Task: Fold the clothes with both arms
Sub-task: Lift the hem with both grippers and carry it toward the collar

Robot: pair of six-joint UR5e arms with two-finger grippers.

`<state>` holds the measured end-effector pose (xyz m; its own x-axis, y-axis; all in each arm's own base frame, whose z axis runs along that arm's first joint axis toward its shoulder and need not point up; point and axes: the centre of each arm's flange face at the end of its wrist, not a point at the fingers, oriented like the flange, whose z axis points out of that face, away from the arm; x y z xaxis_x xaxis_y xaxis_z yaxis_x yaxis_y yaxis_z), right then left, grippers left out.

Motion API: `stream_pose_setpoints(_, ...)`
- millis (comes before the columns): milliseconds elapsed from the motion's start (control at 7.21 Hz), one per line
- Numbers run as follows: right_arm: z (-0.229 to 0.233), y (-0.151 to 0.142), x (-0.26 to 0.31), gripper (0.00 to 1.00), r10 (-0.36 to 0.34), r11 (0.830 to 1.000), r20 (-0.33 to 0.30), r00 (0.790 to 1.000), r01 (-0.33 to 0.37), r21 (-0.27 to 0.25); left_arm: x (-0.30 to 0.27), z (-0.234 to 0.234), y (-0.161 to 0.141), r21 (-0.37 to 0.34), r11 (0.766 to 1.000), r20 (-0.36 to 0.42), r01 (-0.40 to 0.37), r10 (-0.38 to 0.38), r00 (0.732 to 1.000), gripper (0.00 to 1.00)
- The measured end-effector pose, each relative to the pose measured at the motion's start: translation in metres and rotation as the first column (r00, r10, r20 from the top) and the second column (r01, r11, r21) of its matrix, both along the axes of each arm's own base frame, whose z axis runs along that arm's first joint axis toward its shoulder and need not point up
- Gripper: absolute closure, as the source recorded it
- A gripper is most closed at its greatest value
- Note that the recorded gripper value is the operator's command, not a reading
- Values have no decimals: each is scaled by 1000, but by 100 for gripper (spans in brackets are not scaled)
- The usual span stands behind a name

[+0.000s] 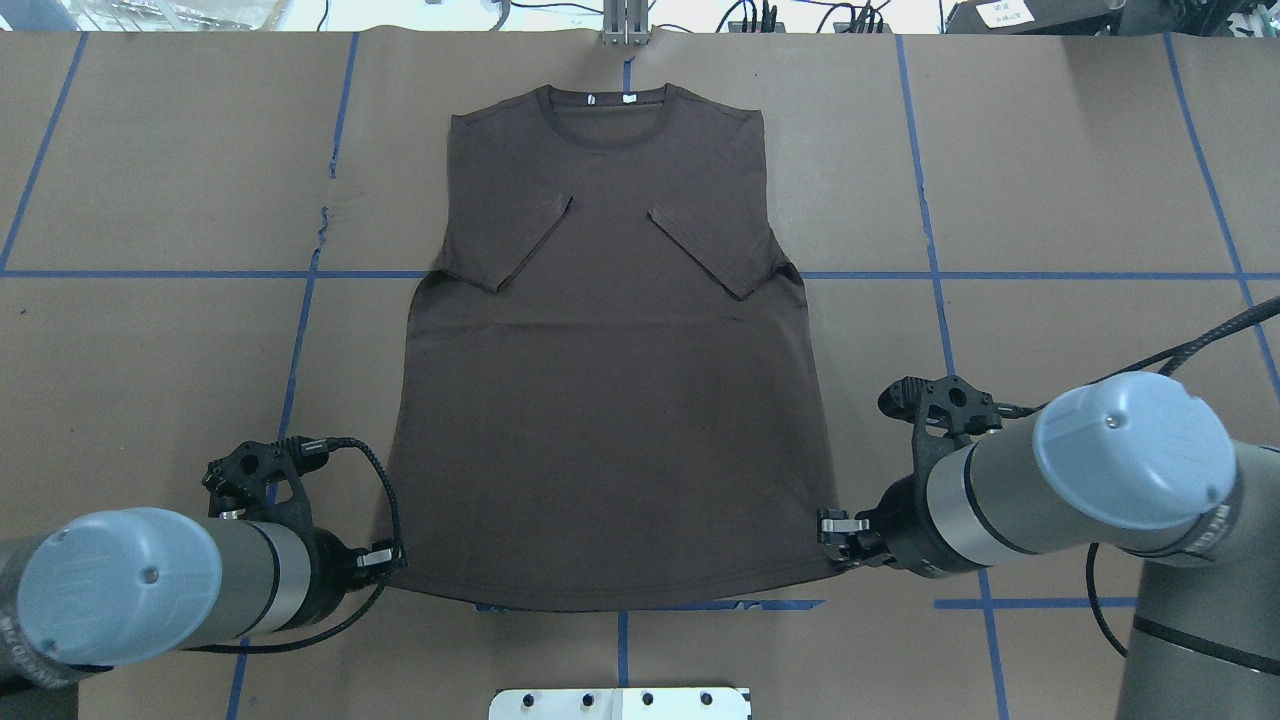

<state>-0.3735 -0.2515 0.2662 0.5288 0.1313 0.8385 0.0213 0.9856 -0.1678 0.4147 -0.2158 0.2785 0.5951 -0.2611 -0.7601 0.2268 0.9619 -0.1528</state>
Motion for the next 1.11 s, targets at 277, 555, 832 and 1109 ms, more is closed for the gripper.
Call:
stream_pose_setpoints(277, -7, 17, 32, 100, -51, 998, 36, 998, 52, -26, -29, -38, 43, -8, 996, -16, -93, 93, 996, 100)
stream_pose_setpoints(555, -2, 5, 39, 100, -43, 999, 32, 999, 43, -11, -41, -54, 53, -5, 992, -42, -128, 128, 991, 100)
stream_pose_setpoints(832, 11, -51, 44, 100, -27, 999, 29, 999, 26, 48, -50, -66, 16, 45, 995, -65, -92, 95, 993, 100)
stream_pose_setpoints(1109, 2, -125, 37, 100, 34, 998, 48, 998, -37, 54, -46, -70, -64, 97, 995, -42, -21, 25, 999, 100)
